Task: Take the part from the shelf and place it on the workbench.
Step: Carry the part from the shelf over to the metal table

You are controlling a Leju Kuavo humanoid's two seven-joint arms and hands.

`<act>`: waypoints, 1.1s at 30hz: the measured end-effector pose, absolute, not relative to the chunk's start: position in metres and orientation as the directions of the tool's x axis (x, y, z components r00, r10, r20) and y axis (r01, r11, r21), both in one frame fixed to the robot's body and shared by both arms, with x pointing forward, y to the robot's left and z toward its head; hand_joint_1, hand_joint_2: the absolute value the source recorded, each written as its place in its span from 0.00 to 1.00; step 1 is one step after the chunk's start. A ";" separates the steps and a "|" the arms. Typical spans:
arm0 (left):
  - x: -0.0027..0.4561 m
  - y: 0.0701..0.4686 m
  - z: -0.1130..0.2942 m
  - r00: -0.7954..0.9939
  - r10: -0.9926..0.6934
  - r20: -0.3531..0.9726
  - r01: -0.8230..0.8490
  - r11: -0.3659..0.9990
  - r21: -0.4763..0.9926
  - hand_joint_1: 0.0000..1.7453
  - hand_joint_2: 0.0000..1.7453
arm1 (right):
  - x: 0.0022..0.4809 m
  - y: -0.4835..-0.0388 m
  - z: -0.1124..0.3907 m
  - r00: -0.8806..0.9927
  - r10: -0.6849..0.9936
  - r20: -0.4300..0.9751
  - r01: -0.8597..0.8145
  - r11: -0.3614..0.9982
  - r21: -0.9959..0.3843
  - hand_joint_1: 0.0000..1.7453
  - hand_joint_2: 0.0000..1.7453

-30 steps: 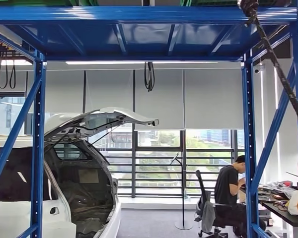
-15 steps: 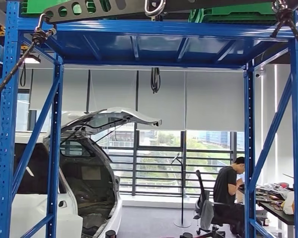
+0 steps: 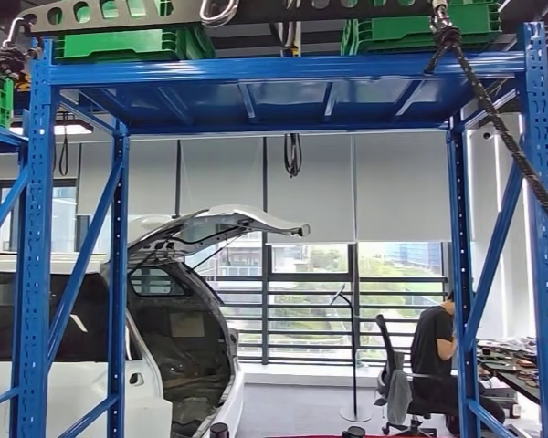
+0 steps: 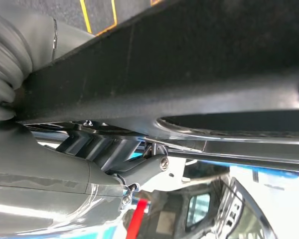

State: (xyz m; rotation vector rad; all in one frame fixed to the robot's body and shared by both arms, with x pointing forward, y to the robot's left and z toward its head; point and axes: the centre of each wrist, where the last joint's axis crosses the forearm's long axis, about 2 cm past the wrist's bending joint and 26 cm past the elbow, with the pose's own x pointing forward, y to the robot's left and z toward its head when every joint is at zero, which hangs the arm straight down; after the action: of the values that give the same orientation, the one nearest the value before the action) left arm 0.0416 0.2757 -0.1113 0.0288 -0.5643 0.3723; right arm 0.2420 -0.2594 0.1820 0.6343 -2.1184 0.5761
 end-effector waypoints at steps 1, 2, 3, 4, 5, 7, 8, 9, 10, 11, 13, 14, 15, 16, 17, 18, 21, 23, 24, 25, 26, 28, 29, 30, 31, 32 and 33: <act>0.042 0.276 -0.111 0.780 0.337 0.528 -0.352 0.933 -0.075 0.00 1.00 | 0.242 -0.259 0.182 -0.528 -0.236 0.816 -0.617 0.767 -0.177 1.00 1.00; 0.043 0.276 -0.111 0.779 0.337 0.528 -0.352 0.933 -0.075 0.00 1.00 | 0.242 -0.259 0.182 -0.528 -0.236 0.816 -0.617 0.767 -0.178 1.00 1.00; 0.043 0.276 -0.111 0.780 0.337 0.527 -0.353 0.933 -0.075 0.00 1.00 | 0.243 -0.259 0.182 -0.529 -0.236 0.815 -0.618 0.766 -0.179 1.00 1.00; 0.043 0.276 -0.111 0.781 0.338 0.525 -0.353 0.933 -0.074 0.00 1.00 | 0.243 -0.259 0.183 -0.530 -0.236 0.815 -0.619 0.765 -0.181 1.00 1.00; 0.042 0.276 -0.111 0.783 0.339 0.521 -0.354 0.932 -0.073 0.00 1.00 | 0.244 -0.260 0.183 -0.531 -0.235 0.814 -0.620 0.763 -0.184 1.00 1.00; 0.043 0.276 -0.111 0.788 0.341 0.514 -0.356 0.932 -0.071 0.00 1.00 | 0.245 -0.260 0.184 -0.535 -0.231 0.812 -0.621 0.760 -0.193 1.00 1.00; 0.043 0.276 -0.111 0.790 0.341 0.510 -0.356 0.932 -0.071 0.00 1.00 | 0.245 -0.261 0.184 -0.536 -0.228 0.813 -0.621 0.759 -0.197 1.00 1.00; 0.043 0.276 -0.111 0.792 0.342 0.506 -0.357 0.932 -0.071 0.00 1.00 | 0.245 -0.262 0.183 -0.536 -0.225 0.814 -0.621 0.758 -0.200 1.00 1.00; 0.043 0.276 -0.111 0.795 0.342 0.501 -0.357 0.932 -0.071 0.00 1.00 | 0.245 -0.262 0.182 -0.535 -0.222 0.815 -0.621 0.758 -0.202 1.00 1.00; 0.042 0.276 -0.111 0.798 0.342 0.495 -0.357 0.932 -0.069 0.00 1.00 | 0.245 -0.263 0.182 -0.535 -0.219 0.816 -0.620 0.758 -0.203 1.00 1.00; 0.041 0.276 -0.111 0.808 0.342 0.480 -0.357 0.932 -0.063 0.00 1.00 | 0.246 -0.263 0.181 -0.540 -0.216 0.814 -0.617 0.759 -0.208 1.00 1.00; 0.040 0.276 -0.111 0.814 0.342 0.469 -0.358 0.932 -0.059 0.00 1.00 | 0.246 -0.264 0.181 -0.544 -0.213 0.811 -0.614 0.760 -0.212 1.00 1.00; 0.040 0.276 -0.111 0.821 0.342 0.457 -0.358 0.932 -0.054 0.00 1.00 | 0.246 -0.265 0.181 -0.549 -0.211 0.809 -0.612 0.761 -0.217 1.00 1.00; 0.040 0.277 -0.112 0.829 0.341 0.442 -0.358 0.932 -0.047 0.00 1.00 | 0.246 -0.265 0.180 -0.553 -0.208 0.807 -0.609 0.762 -0.221 1.00 1.00; 0.040 0.277 -0.112 0.839 0.341 0.425 -0.359 0.932 -0.039 0.00 1.00 | 0.246 -0.266 0.180 -0.558 -0.206 0.804 -0.606 0.763 -0.225 1.00 1.00; 0.038 0.278 -0.112 0.848 0.340 0.407 -0.360 0.933 -0.029 0.00 1.00 | 0.246 -0.267 0.180 -0.562 -0.205 0.801 -0.604 0.764 -0.229 1.00 1.00; 0.029 0.285 -0.113 0.869 0.334 0.365 -0.360 0.933 0.003 0.00 1.00 | 0.246 -0.268 0.181 -0.575 -0.205 0.792 -0.598 0.766 -0.236 1.00 1.00; 0.028 0.290 -0.113 0.873 0.332 0.357 -0.361 0.932 0.017 0.00 1.00 | 0.245 -0.269 0.180 -0.578 -0.205 0.790 -0.595 0.768 -0.236 1.00 1.00; 0.028 0.291 -0.113 0.875 0.332 0.353 -0.363 0.932 0.023 0.00 1.00 | 0.244 -0.270 0.180 -0.577 -0.204 0.791 -0.594 0.769 -0.235 1.00 1.00; 0.028 0.293 -0.113 0.877 0.332 0.347 -0.366 0.930 0.033 0.00 1.00 | 0.243 -0.270 0.179 -0.578 -0.203 0.791 -0.592 0.771 -0.234 1.00 1.00; 0.028 0.295 -0.113 0.880 0.335 0.337 -0.370 0.928 0.045 0.00 1.00 | 0.243 -0.271 0.178 -0.579 -0.202 0.790 -0.588 0.774 -0.233 1.00 1.00; 0.024 0.301 -0.113 0.884 0.344 0.316 -0.384 0.921 0.072 0.00 1.00 | 0.241 -0.274 0.178 -0.585 -0.198 0.786 -0.579 0.781 -0.234 1.00 1.00; 0.022 0.303 -0.113 0.885 0.350 0.307 -0.392 0.916 0.084 0.00 1.00 | 0.241 -0.275 0.179 -0.590 -0.197 0.783 -0.574 0.784 -0.235 1.00 1.00; 0.020 0.307 -0.113 0.883 0.358 0.303 -0.401 0.911 0.094 0.00 1.00 | 0.241 -0.276 0.180 -0.596 -0.197 0.779 -0.570 0.786 -0.238 1.00 1.00; 0.019 0.311 -0.113 0.880 0.366 0.303 -0.412 0.905 0.104 0.00 1.00 | 0.241 -0.278 0.181 -0.602 -0.197 0.774 -0.567 0.787 -0.241 1.00 1.00; 0.019 0.315 -0.113 0.876 0.372 0.306 -0.422 0.900 0.112 0.00 1.00 | 0.241 -0.279 0.182 -0.609 -0.196 0.769 -0.564 0.788 -0.246 1.00 1.00; 0.019 0.319 -0.113 0.872 0.377 0.310 -0.430 0.895 0.120 0.00 1.00 | 0.241 -0.279 0.182 -0.615 -0.195 0.764 -0.562 0.788 -0.251 1.00 1.00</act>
State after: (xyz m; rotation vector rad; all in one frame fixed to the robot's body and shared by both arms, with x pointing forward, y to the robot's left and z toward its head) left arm 0.0188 0.3185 -0.1127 0.1886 -0.2854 0.4243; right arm 0.2408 -0.2793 0.1822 0.5580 -2.2102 0.6148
